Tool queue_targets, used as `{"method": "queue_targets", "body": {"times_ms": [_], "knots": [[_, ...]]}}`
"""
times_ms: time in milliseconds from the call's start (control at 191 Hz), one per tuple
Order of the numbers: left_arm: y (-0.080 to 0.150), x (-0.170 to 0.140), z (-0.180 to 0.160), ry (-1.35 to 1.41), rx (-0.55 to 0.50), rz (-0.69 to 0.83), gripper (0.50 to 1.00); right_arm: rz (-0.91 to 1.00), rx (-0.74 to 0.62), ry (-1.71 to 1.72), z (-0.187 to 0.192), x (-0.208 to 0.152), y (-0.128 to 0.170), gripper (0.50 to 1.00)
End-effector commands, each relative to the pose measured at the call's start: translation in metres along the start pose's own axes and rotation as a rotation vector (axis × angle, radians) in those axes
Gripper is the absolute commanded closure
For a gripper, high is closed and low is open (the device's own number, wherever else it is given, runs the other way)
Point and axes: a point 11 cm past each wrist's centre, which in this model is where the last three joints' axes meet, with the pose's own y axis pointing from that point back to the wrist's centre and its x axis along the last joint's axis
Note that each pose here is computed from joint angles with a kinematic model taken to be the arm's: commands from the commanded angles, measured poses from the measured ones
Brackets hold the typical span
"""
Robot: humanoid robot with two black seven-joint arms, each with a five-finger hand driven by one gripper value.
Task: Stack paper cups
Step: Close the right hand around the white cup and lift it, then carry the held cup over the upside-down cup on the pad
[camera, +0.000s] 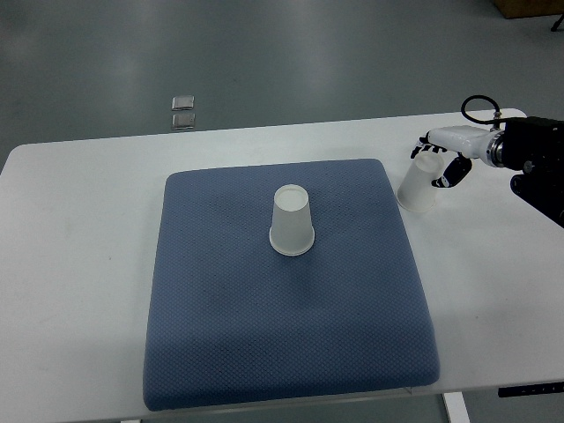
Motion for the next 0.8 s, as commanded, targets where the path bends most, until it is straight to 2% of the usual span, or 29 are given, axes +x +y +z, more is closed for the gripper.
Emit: {"method": "queue_targets", "body": {"times_ms": [0,126,236,378,425,477,483,640,797], "knots": [[0.0,0.0,0.001,0.0,-0.001,0.0,0.5,0.001,0.0,0.0,0.0,0.0,0.0,0.838],[0.0,0.0,0.0,0.0,0.0,0.0,0.5,0.003,-0.002,0.0,0.001,0.0,0.0,0.914],[0.0,0.0,0.0,0.0,0.0,0.0,0.5,0.023,-0.005,0.005,0.003,0.012,0.003,0.946],[0.0,0.0,0.001,0.0,-0.001,0.0,0.5,0.067,0.012,0.0,0.003,0.037,0.01,0.944],[0.0,0.0,0.0,0.0,0.0,0.0,0.5,0.102,0.009,-0.004,0.007,0.056,0.017,0.944],[0.0,0.0,0.0,0.0,0.0,0.0,0.5,0.102,0.009,-0.004,0.007,0.056,0.017,0.944],[0.0,0.0,0.001,0.0,-0.001,0.0,0.5,0.139,0.02,-0.007,0.006,0.077,0.025,0.942],[0.0,0.0,0.0,0.0,0.0,0.0,0.5,0.219,0.119,-0.061,-0.016,0.145,0.056,0.938],[0.0,0.0,0.0,0.0,0.0,0.0,0.5,0.234,0.241,-0.031,-0.058,0.186,0.082,0.938]]}}
